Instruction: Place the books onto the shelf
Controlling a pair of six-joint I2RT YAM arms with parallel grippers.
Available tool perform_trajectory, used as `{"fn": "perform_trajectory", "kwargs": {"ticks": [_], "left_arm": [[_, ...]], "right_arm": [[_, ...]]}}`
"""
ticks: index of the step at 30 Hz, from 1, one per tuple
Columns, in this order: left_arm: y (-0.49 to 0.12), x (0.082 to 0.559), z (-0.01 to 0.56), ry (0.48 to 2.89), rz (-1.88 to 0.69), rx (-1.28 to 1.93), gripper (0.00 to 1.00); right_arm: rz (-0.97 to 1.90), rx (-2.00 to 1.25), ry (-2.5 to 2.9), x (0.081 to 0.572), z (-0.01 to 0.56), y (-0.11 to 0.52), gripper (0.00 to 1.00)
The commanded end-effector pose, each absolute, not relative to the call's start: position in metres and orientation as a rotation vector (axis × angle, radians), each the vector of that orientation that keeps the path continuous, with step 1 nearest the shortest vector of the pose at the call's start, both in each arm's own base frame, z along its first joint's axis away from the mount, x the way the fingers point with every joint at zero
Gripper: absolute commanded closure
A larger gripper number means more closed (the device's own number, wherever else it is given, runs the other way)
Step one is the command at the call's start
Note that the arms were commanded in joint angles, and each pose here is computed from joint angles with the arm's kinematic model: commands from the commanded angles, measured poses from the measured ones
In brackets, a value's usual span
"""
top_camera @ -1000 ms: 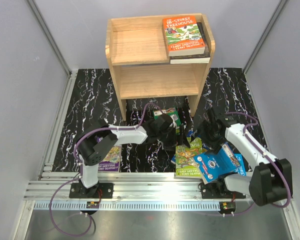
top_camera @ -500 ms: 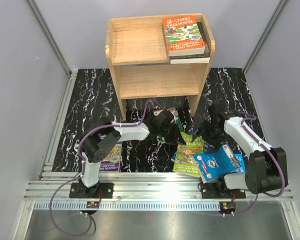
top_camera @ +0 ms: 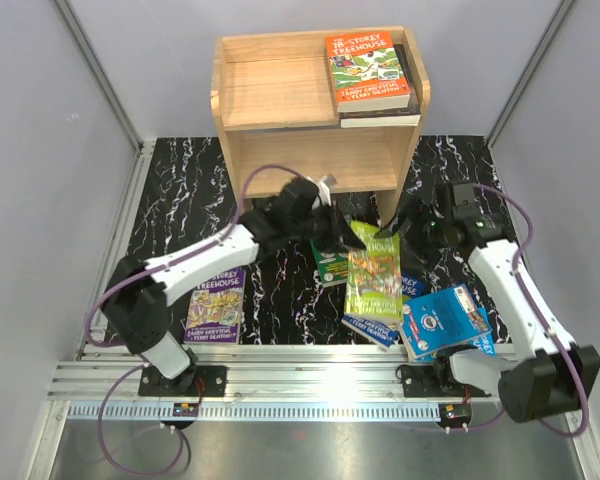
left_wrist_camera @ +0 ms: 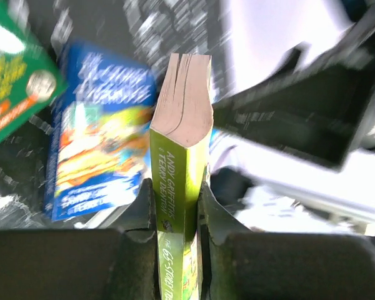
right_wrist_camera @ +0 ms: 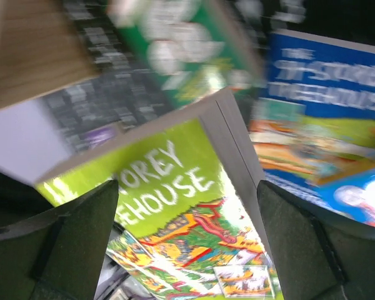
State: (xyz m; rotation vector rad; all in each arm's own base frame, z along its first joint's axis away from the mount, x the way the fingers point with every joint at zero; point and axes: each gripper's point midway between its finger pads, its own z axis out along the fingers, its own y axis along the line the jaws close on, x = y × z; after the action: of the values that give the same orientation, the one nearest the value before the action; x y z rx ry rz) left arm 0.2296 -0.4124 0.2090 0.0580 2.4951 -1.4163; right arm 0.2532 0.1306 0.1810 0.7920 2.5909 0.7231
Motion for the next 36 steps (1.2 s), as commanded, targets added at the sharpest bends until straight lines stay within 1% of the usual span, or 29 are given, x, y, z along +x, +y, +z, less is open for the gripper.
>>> {"fn": "perform_trajectory", "kwargs": {"ticks": [1,2,4,8,11,17,21,25,30,32,33,34,36], "left_arm": [[-0.402,0.223,0.366,2.130,-1.706,0.161,1.00],[-0.397,0.221,0.376,2.119,-1.712,0.157,1.00],[-0.382,0.219,0.404,2.063,-1.732,0.140,1.00],[-0.355,0.216,0.441,1.975,-1.786,0.089,1.00],[-0.330,0.214,0.472,1.855,-1.844,0.061,1.00],[-0.296,0.216,0.512,1.719,-1.906,0.036,1.00],[-0.292,0.211,0.529,1.648,-1.971,0.062,1.00],[-0.288,0.208,0.546,1.576,-2.048,0.064,1.00],[-0.286,0.210,0.565,1.505,-2.095,0.083,1.00],[-0.287,0.211,0.569,1.502,-2.092,0.093,1.00],[-0.286,0.211,0.572,1.494,-2.091,0.096,1.00],[-0.287,0.213,0.572,1.496,-2.086,0.095,1.00],[-0.290,0.219,0.566,1.530,-2.037,0.104,1.00]], "right_arm": [[1.067,0.617,2.381,0.260,0.253,0.162,0.00],[1.180,0.587,2.331,0.251,0.274,0.171,0.00],[1.318,0.488,2.202,0.244,0.311,0.180,0.00],[1.510,0.437,2.054,0.230,0.355,0.190,0.00],[1.610,0.375,1.976,0.221,0.383,0.195,0.00],[1.662,0.290,1.947,0.208,0.404,0.198,0.00],[1.736,0.256,1.917,0.206,0.412,0.203,0.00],[1.864,0.218,1.806,0.202,0.434,0.207,0.00],[1.886,0.153,1.777,0.196,0.450,0.212,0.00],[1.892,0.123,1.765,0.192,0.459,0.216,0.11],[1.893,0.107,1.757,0.191,0.463,0.218,0.21],[1.879,0.101,1.765,0.191,0.467,0.219,0.33],[1.875,0.078,1.801,0.186,0.470,0.227,0.45]]}}
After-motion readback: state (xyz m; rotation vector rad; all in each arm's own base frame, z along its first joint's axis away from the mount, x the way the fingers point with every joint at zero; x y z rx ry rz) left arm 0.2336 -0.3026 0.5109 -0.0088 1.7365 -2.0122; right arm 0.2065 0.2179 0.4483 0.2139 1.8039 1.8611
